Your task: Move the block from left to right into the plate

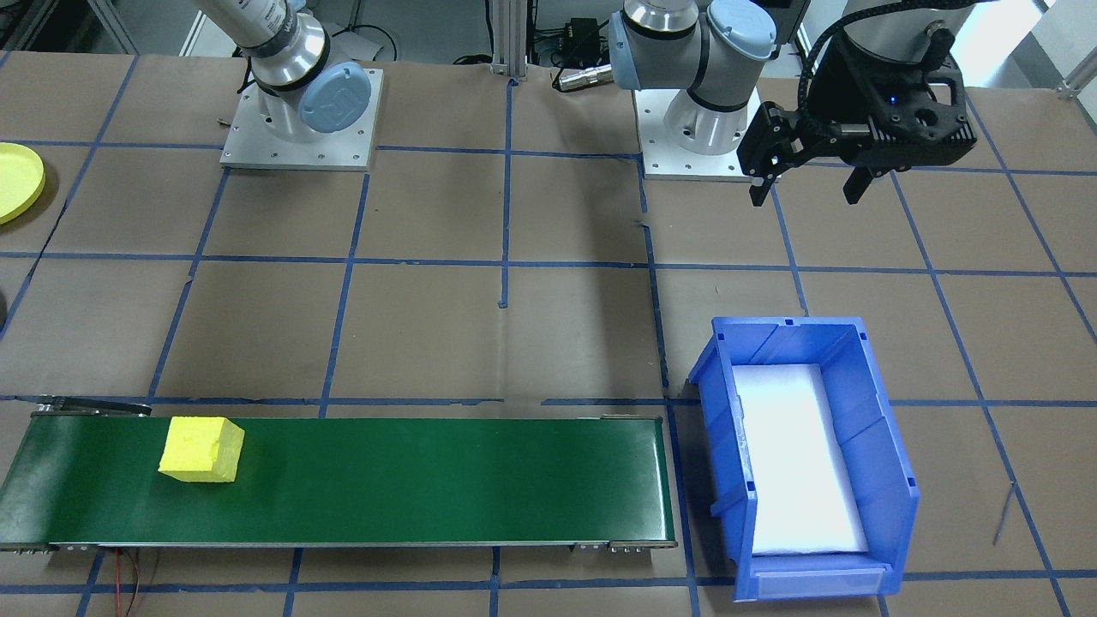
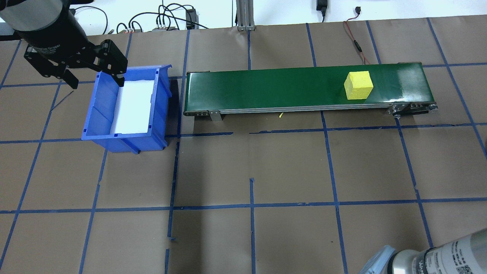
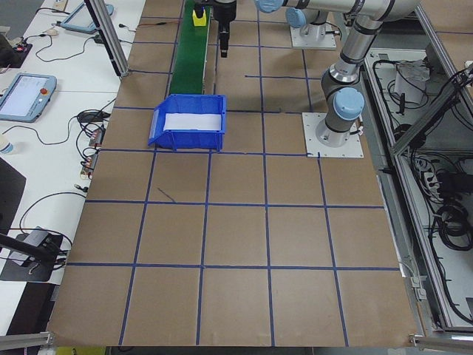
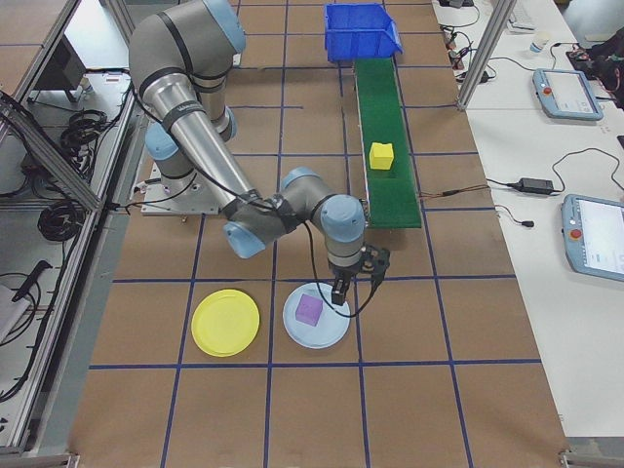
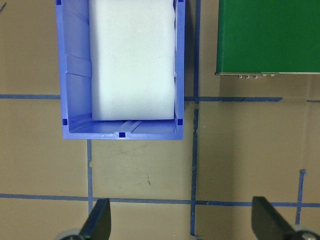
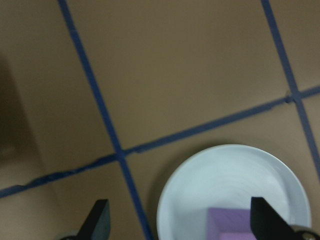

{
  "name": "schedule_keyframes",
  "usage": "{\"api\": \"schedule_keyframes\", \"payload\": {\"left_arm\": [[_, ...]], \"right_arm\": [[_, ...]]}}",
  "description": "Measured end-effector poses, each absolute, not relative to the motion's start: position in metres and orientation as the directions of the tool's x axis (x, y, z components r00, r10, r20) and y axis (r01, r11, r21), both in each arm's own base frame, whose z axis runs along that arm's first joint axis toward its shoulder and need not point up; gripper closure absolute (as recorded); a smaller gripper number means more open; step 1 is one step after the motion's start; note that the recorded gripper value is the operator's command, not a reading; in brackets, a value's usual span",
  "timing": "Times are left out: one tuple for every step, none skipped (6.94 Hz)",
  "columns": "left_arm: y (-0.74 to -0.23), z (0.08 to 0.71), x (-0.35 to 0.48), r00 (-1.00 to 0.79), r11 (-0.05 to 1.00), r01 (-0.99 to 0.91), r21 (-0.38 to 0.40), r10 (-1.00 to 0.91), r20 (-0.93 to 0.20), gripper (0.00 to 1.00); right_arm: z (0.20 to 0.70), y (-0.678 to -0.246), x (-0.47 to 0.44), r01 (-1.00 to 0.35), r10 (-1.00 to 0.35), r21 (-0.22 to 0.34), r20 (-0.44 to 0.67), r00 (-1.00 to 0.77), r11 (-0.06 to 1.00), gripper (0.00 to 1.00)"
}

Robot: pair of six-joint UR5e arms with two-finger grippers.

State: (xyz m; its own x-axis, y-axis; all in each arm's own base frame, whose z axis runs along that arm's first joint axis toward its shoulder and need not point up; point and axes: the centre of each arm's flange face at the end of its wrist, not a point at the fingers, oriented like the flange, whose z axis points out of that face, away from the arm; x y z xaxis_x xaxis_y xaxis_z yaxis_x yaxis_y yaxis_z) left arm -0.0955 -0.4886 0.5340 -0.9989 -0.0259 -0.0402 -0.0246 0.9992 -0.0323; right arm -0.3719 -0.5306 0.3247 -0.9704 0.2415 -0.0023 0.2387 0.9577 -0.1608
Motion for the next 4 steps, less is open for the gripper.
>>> {"api": "schedule_keyframes", "payload": {"left_arm": [[-0.489,0.535,-0.095,-0.999,0.999,-0.025,-0.034,-0.026,-0.040,0.00],[-0.489,0.535,-0.095,-0.999,0.999,-0.025,-0.036,-0.026,-0.040,0.00],[-0.489,0.535,-0.095,-0.999,0.999,-0.025,-0.035,-0.026,-0.040,0.00],[-0.489,0.535,-0.096,-0.999,0.999,-0.024,-0.035,-0.026,-0.040,0.00]], "right_arm": [[0.337,-0.570,-0.303,0.135,0.131,-0.202,-0.031,-0.991,0.970,0.00],[0.347,-0.606,-0.216,0.045,0.035,-0.229,-0.047,-0.998,0.972,0.00],[0.351,-0.627,-0.136,0.006,-0.010,-0.232,-0.068,-0.998,0.973,0.00],[0.346,-0.636,-0.079,-0.014,-0.034,-0.221,-0.089,-0.995,0.975,0.00]]}}
